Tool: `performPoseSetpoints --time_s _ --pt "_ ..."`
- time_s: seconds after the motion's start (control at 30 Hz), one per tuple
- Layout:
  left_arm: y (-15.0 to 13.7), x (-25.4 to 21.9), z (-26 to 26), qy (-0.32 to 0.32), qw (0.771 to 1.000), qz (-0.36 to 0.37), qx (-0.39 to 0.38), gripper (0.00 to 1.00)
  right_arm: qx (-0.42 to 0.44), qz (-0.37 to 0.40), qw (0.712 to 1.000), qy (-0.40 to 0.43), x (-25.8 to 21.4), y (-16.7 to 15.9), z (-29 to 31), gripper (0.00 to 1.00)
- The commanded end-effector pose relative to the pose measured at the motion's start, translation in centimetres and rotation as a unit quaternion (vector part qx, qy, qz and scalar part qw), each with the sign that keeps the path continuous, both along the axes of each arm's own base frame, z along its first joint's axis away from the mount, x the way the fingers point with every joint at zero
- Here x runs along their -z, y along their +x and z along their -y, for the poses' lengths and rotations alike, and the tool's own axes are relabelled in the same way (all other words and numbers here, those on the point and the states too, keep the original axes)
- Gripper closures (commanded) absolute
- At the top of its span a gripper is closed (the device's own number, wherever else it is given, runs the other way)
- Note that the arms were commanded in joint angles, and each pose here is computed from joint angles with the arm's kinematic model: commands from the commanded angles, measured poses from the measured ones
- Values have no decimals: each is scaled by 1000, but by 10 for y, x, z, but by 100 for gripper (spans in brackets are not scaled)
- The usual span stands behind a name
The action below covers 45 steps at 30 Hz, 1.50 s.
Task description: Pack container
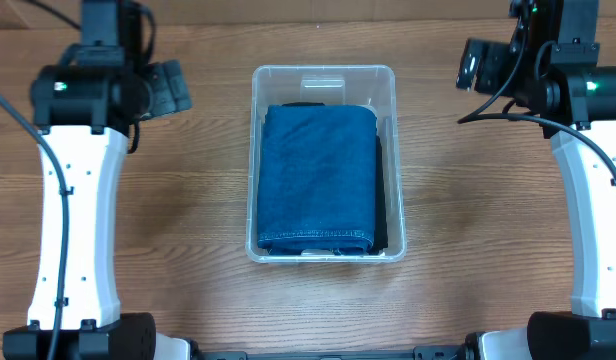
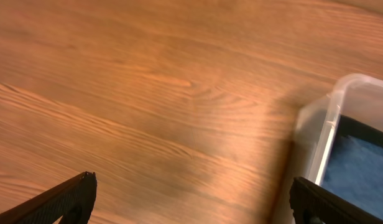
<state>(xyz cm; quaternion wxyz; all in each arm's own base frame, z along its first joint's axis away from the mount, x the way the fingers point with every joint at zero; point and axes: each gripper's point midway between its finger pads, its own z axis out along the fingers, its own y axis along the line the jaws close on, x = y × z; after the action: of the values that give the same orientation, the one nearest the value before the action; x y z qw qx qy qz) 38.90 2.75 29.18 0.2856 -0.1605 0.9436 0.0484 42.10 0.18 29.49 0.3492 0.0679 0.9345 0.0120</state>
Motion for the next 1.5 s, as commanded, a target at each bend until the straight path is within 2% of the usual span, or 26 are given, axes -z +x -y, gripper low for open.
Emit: performPoseSetpoints --time_s 0.0,0.1,0.2,0.23,0.33,0.4,0.47,0.53,0.6,0.8,0.9,0.97,1.07,1.2,1.23,1.27,1.47 --pt "-8 -6 9 -70 996 4 57 0 25 22 999 16 -26 -19 7 0" --pt "-33 -37 10 -56 995 49 73 0 28 59 998 19 -52 -54 7 0" --pt "-91 -71 19 -46 986 130 97 0 24 121 992 24 -59 -113 6 0" --pt "-122 -71 25 -40 978 170 116 0 20 139 990 27 -52 -132 5 0" --pt "-177 -48 28 -35 965 234 110 0 11 170 985 34 -14 -189 1 0" --pt "-201 -32 28 -29 960 256 109 0 12 158 987 33 10 -213 1 0" --pt "-224 -11 30 -34 967 230 108 0 13 104 994 32 38 -234 2 0" --pt "-248 15 31 -44 979 172 105 0 15 53 998 31 57 -250 2 0" --pt "-260 28 32 -52 984 138 100 0 15 57 998 31 55 -249 2 0" --pt "-260 29 32 -52 984 137 99 0 14 60 998 25 55 -249 3 0" --pt "-259 28 32 -52 984 137 99 0 3 97 995 23 45 -257 1 0" --pt "-259 28 32 -52 984 137 100 0 -11 199 979 30 30 -258 -3 0" --pt "-259 28 32 -52 984 137 100 0 -14 300 953 31 46 -245 -4 0" --pt "-259 28 32 -52 984 137 100 0 -20 440 897 30 68 -187 -5 0" --pt "-259 28 32 -52 984 137 100 0 -21 439 898 30 82 -182 -5 0" --pt "-259 28 32 -52 984 137 99 0 -19 391 920 31 127 -176 -5 0" --pt "-259 28 32 -52 984 137 100 0 -14 386 922 28 132 -173 -3 0"
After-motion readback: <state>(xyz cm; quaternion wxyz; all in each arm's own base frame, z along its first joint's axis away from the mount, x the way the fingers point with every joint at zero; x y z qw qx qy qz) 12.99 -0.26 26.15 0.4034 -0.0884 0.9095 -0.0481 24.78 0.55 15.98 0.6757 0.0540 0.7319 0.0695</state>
